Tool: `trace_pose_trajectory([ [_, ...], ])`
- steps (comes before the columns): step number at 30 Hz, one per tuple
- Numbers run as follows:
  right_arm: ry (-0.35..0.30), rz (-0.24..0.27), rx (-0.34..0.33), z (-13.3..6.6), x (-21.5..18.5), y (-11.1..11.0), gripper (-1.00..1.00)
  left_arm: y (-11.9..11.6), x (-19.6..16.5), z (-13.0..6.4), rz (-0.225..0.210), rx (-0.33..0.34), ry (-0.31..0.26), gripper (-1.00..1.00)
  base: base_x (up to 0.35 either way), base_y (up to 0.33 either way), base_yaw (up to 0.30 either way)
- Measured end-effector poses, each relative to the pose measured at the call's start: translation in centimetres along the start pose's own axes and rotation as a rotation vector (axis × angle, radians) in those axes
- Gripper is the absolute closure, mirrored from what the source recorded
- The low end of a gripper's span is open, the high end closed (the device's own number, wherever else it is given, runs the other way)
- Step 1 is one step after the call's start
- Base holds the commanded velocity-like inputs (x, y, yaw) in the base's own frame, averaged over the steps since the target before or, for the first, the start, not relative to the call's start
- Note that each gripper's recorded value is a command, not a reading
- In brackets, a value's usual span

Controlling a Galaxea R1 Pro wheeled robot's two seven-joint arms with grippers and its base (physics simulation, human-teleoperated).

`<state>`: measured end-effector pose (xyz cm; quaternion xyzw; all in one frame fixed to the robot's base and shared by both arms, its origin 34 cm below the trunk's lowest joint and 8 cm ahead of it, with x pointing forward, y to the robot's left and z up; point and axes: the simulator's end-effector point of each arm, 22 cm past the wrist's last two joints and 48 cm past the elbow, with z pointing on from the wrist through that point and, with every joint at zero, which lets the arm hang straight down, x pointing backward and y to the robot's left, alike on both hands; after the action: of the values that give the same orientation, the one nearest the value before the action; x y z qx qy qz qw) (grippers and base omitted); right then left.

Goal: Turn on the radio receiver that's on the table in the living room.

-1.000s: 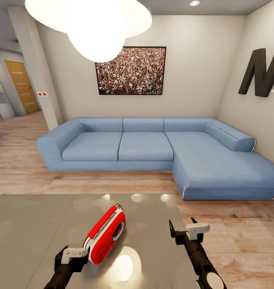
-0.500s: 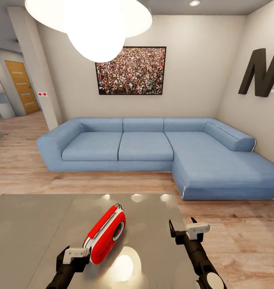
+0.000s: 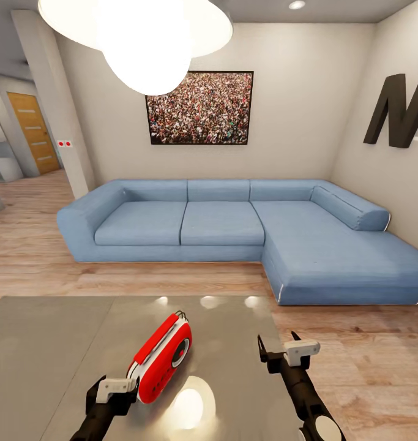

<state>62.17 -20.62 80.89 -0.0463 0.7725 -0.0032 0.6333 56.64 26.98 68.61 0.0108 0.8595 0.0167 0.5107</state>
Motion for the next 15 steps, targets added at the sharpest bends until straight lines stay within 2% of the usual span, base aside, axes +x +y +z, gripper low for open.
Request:
trace_pose_trajectory([
  [15, -0.001, -0.001, 0.001, -0.01, -0.01, -0.05, -1.0, -0.04, -0.07, -0.01, -0.002, -0.001, -0.001, -1.0, 0.0, 0.0, 0.0],
])
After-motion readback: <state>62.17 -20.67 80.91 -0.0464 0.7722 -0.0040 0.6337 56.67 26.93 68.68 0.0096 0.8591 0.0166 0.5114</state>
